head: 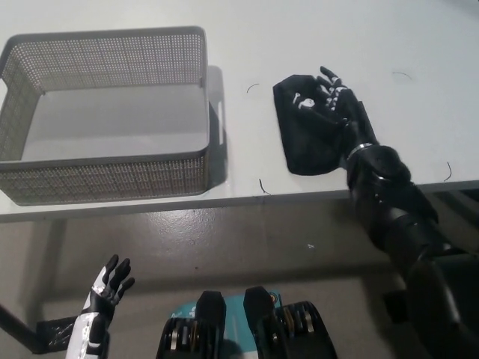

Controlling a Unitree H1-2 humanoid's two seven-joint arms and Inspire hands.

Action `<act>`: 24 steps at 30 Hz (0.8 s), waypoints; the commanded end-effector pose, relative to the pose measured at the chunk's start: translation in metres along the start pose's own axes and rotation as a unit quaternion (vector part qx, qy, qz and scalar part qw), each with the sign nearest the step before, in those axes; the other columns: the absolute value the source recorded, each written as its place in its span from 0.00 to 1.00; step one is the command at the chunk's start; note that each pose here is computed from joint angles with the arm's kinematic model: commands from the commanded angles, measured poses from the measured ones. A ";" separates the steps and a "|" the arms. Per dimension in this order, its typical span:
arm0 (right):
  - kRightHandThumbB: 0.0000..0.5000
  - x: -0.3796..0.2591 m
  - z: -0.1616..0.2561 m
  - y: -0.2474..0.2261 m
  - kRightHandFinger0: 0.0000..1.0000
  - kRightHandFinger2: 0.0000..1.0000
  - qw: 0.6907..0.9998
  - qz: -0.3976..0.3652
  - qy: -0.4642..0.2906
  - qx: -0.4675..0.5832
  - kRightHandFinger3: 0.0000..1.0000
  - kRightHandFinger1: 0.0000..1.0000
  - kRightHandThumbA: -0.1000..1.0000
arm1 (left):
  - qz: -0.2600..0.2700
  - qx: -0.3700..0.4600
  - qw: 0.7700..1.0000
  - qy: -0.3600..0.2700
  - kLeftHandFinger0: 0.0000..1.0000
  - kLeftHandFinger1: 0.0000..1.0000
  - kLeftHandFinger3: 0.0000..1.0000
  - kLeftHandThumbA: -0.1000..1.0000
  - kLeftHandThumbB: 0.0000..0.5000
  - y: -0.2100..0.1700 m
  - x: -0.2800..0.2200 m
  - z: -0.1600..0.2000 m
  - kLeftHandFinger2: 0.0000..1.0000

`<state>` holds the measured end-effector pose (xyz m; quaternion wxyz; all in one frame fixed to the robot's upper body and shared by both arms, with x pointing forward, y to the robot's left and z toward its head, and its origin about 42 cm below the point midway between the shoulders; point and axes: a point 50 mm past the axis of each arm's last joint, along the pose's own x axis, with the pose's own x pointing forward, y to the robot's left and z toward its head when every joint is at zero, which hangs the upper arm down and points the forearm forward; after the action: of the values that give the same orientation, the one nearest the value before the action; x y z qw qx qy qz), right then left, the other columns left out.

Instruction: Use the right hand to push the pencil case on the right hand side to the container on the left side

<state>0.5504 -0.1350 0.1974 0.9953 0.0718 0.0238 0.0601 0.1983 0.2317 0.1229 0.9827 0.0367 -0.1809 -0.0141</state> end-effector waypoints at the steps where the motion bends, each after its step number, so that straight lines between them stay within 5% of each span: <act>1: 0.50 0.005 0.018 0.034 1.00 1.00 0.998 0.033 -0.047 0.039 1.00 1.00 1.00 | -0.004 -0.003 1.000 -0.026 1.00 1.00 1.00 1.00 0.15 -0.002 0.004 0.010 1.00; 10: 0.34 0.004 0.024 0.075 1.00 1.00 0.994 0.052 -0.060 0.075 1.00 1.00 1.00 | -0.006 -0.006 1.000 -0.027 1.00 1.00 1.00 1.00 0.21 0.002 0.008 0.011 1.00; 17: 0.47 0.000 0.026 0.112 1.00 1.00 0.990 0.062 -0.060 0.110 1.00 1.00 1.00 | -0.004 -0.004 0.999 -0.031 1.00 1.00 1.00 1.00 0.19 0.001 0.012 0.012 1.00; 24: 0.47 -0.006 0.027 0.146 1.00 1.00 0.987 0.075 -0.057 0.127 1.00 1.00 1.00 | -0.004 -0.008 0.999 -0.034 1.00 1.00 1.00 1.00 0.18 0.000 0.014 0.014 1.00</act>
<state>0.5248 -0.0357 0.1951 0.9797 0.1710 0.0259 0.1010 0.2064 0.2312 0.1289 0.9807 0.0370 -0.1914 -0.0172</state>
